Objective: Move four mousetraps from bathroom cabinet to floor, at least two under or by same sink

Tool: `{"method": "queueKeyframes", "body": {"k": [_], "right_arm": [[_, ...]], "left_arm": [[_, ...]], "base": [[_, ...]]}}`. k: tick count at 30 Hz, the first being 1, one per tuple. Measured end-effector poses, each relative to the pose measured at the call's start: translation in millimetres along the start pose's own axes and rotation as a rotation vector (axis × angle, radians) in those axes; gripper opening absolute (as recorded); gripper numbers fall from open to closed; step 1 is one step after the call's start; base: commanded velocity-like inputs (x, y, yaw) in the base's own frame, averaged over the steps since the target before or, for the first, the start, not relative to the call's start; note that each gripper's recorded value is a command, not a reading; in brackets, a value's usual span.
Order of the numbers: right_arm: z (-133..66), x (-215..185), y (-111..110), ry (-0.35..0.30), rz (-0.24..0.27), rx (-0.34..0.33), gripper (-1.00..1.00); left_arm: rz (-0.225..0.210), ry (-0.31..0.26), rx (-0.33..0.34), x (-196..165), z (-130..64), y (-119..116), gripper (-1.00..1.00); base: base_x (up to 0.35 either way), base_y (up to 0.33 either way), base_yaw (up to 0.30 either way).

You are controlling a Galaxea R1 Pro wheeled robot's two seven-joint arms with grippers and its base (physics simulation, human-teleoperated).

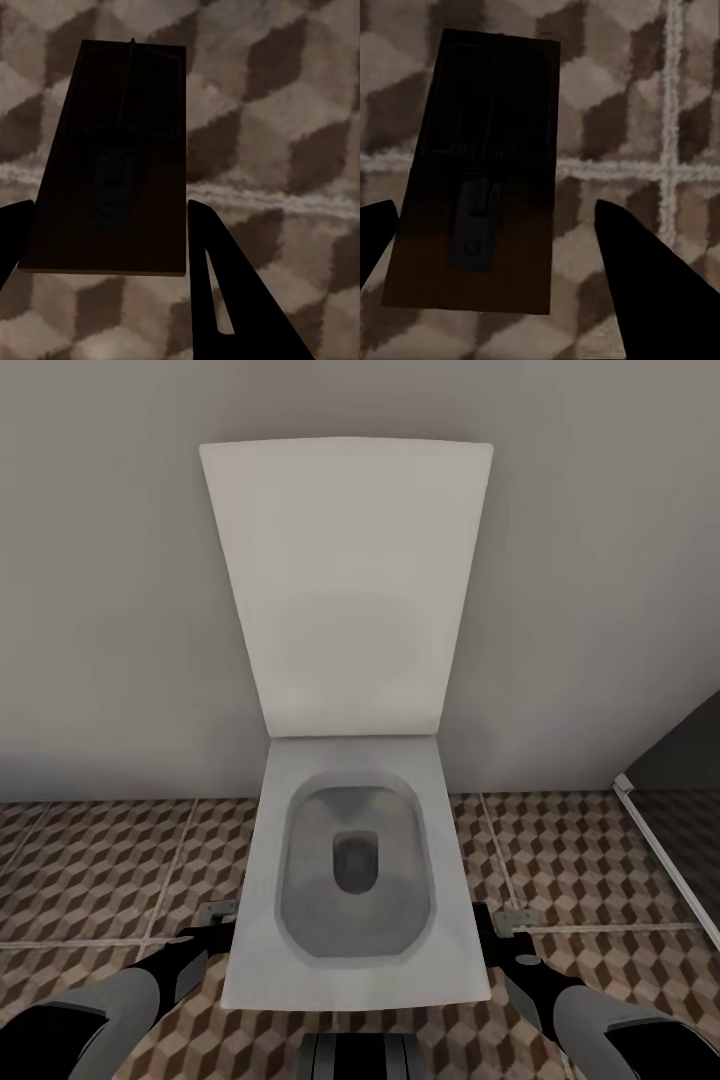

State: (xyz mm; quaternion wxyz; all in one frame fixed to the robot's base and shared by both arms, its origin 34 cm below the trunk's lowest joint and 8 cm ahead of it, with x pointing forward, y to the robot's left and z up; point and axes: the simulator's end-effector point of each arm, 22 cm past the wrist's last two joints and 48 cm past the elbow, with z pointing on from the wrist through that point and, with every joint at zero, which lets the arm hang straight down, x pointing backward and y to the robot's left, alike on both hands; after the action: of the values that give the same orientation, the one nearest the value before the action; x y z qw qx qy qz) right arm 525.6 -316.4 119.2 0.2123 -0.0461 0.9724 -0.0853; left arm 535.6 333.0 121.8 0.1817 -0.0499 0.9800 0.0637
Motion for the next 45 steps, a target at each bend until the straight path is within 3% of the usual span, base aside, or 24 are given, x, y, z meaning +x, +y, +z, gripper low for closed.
{"method": "queueKeyframes", "body": {"k": [45], "right_arm": [[0.1,-0.5,-0.6,-0.003,-0.005,-0.001,1.00]], "left_arm": [[0.001,-0.005,0.000,-1.0,0.0,0.1,-1.00]], "base": [[0.000,0.000,0.000]]}}
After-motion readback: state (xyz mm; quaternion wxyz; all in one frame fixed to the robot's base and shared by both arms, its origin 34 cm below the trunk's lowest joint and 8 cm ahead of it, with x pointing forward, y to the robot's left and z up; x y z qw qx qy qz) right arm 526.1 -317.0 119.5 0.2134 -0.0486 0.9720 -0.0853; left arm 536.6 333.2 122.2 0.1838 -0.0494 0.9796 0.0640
